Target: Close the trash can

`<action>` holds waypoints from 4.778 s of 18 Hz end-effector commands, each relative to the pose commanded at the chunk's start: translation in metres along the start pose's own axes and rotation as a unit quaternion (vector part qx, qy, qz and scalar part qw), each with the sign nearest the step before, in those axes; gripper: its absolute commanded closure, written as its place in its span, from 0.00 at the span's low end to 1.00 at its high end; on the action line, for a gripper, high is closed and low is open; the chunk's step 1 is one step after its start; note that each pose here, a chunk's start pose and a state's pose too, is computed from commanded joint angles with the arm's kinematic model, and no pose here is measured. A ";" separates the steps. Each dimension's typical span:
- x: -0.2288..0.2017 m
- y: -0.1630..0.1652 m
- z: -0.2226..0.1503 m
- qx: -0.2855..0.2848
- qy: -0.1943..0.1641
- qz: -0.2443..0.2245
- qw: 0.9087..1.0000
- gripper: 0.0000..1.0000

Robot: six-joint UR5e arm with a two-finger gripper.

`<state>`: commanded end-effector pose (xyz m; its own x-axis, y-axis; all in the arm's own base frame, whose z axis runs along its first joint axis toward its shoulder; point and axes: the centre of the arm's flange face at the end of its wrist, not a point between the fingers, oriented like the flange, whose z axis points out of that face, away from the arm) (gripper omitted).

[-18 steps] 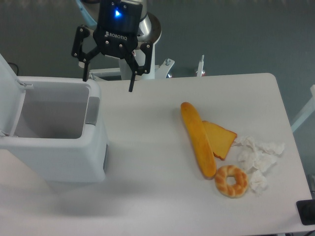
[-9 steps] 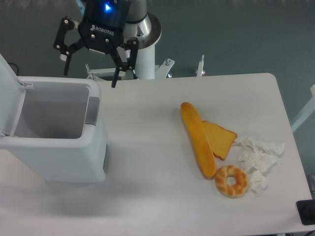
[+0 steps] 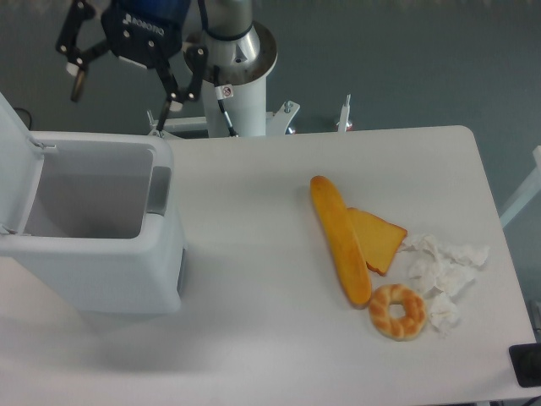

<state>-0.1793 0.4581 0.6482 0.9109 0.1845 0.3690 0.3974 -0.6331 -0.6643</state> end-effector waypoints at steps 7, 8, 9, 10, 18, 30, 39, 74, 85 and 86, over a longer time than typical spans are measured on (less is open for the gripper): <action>0.041 0.005 -0.004 0.011 0.085 0.013 0.996 0.00; 0.046 0.006 -0.002 0.009 0.091 0.014 0.996 0.00; 0.049 0.007 -0.002 0.009 0.094 0.017 0.995 0.00; 0.051 0.007 -0.001 0.008 0.097 0.017 0.995 0.00; 0.072 0.008 -0.001 0.015 0.148 0.034 0.988 0.00; 0.102 0.013 0.017 -0.001 0.207 0.047 0.977 0.00; 0.123 0.022 0.056 -0.039 0.243 0.048 0.968 0.00; 0.153 0.036 0.102 -0.080 0.311 0.050 0.946 0.00; 0.154 0.036 0.103 -0.080 0.312 0.051 0.945 0.00; 0.154 0.036 0.103 -0.080 0.312 0.051 0.945 0.00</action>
<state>-0.0136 0.5411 0.6146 0.6811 -0.3313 0.6530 0.2437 -0.7383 -0.6289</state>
